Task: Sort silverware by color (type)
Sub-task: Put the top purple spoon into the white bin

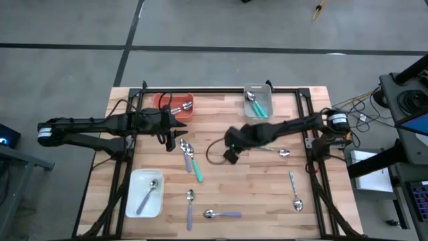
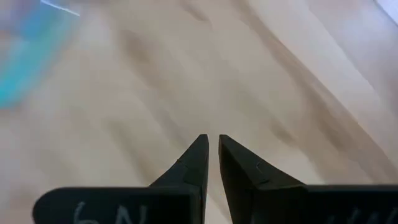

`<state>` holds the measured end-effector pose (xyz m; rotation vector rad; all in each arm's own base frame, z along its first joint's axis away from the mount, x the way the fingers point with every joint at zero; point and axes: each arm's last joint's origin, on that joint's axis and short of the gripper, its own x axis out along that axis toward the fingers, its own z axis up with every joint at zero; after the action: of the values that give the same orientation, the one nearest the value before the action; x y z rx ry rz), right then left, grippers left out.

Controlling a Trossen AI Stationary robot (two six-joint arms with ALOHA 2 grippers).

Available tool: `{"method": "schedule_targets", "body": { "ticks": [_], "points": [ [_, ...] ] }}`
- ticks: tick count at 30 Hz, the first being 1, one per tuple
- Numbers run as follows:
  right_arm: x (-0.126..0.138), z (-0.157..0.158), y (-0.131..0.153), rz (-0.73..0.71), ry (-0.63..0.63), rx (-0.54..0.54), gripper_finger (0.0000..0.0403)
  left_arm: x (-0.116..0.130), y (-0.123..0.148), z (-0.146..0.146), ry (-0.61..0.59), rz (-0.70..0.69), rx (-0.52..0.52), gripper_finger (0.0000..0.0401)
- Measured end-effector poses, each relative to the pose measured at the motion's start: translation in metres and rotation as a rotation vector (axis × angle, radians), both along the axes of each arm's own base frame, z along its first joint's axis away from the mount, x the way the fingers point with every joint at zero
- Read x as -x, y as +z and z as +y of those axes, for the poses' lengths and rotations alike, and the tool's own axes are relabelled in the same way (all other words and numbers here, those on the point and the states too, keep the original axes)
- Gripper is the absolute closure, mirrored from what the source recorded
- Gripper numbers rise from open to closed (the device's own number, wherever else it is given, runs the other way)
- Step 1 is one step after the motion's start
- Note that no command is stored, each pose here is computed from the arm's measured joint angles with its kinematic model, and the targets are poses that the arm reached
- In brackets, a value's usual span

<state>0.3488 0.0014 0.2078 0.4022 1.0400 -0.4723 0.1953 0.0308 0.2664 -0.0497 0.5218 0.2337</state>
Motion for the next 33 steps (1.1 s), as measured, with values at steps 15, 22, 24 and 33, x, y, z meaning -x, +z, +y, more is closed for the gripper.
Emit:
{"method": "schedule_targets", "body": {
  "ticks": [15,22,24,33],
  "points": [
    [-0.027,0.039,0.031,-0.436,0.536,0.29,0.0374,-0.002,-0.022,-0.025,-0.031,-0.036,0.285,0.0292],
    [-0.005,0.018,0.03,-0.418,0.601,0.298,0.0374,-0.001,-0.038,-0.044,0.011,0.017,0.484,0.0292],
    [0.003,0.011,0.029,-0.414,0.585,0.304,0.0374,-0.001,-0.043,-0.048,0.029,0.036,0.537,0.0292],
    [0.034,-0.014,0.031,-0.416,0.506,0.325,0.0374,-0.013,-0.058,-0.07,0.14,0.143,0.759,0.0292]
  ]
}}
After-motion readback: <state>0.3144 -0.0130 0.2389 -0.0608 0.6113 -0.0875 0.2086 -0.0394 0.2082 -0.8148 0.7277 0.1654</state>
